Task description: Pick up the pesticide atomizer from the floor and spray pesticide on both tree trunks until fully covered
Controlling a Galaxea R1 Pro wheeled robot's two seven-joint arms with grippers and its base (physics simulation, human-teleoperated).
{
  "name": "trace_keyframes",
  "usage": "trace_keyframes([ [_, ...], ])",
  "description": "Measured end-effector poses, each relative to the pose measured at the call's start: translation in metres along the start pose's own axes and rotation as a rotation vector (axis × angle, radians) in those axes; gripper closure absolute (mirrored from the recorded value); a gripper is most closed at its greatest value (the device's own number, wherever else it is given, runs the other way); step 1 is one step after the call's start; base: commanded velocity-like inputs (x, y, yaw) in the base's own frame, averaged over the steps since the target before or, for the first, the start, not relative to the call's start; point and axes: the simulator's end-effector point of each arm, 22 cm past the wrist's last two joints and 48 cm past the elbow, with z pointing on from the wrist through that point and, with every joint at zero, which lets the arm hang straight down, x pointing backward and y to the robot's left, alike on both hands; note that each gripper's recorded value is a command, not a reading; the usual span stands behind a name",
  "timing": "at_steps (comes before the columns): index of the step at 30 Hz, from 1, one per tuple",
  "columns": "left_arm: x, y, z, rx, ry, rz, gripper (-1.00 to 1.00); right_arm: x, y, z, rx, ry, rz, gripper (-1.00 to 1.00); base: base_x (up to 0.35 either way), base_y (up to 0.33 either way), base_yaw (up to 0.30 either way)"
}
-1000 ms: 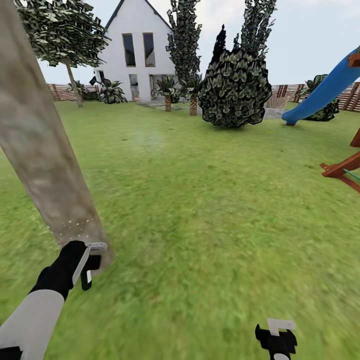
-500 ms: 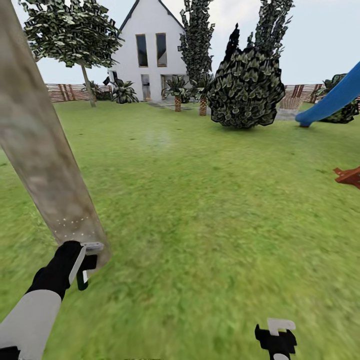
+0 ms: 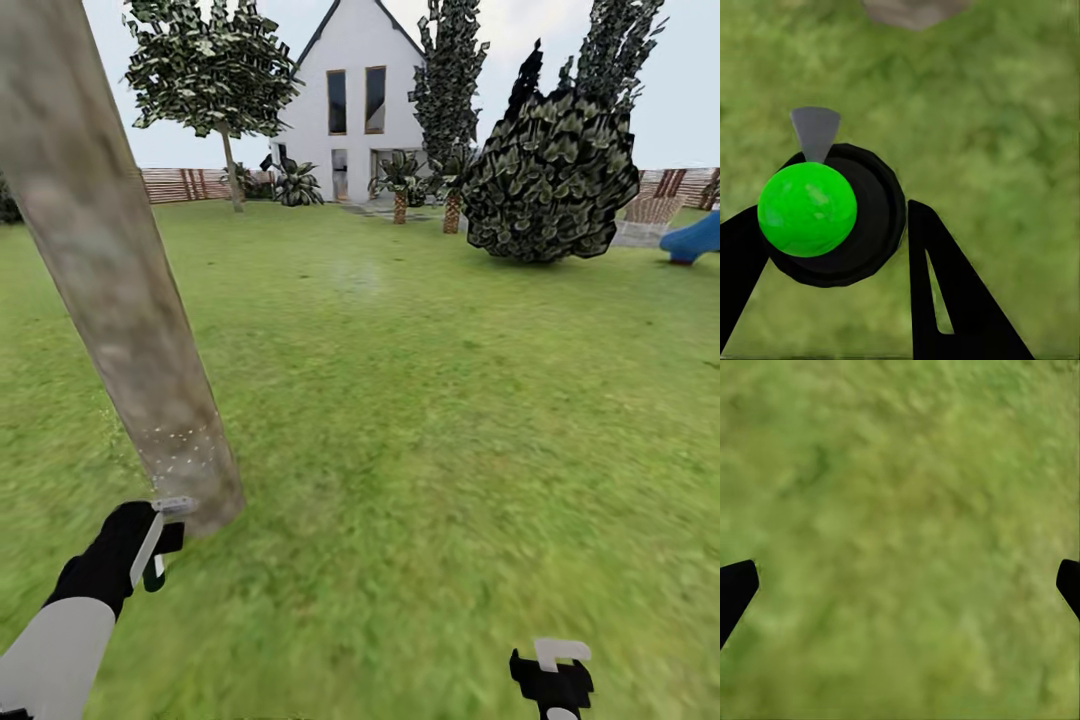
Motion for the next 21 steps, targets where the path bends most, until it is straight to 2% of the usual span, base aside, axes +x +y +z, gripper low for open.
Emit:
trace_keyframes([
  [4, 0.0007, -0.0038, -0.0005, -0.002, -0.001, 0.006, 1.0, -0.0003, -0.0001, -0.0001, 0.0, -0.001, 0.0, -1.0, 0.198, -0.127, 0.244],
  [11, 0.0013, 0.0, -0.0004, -0.027, 0.0, 0.007, 1.0, 0.0002, -0.0014, 0.0001, 0.002, 0.0, -0.001, -1.0, 0.197, -0.2, 0.022],
  [21, 0.0011, 0.0048, 0.0001, -0.036, 0.001, 0.01, 1.0, 0.0004, -0.0006, 0.0, 0.001, 0.001, -0.001, -1.0, 0.014, -0.272, 0.018],
])
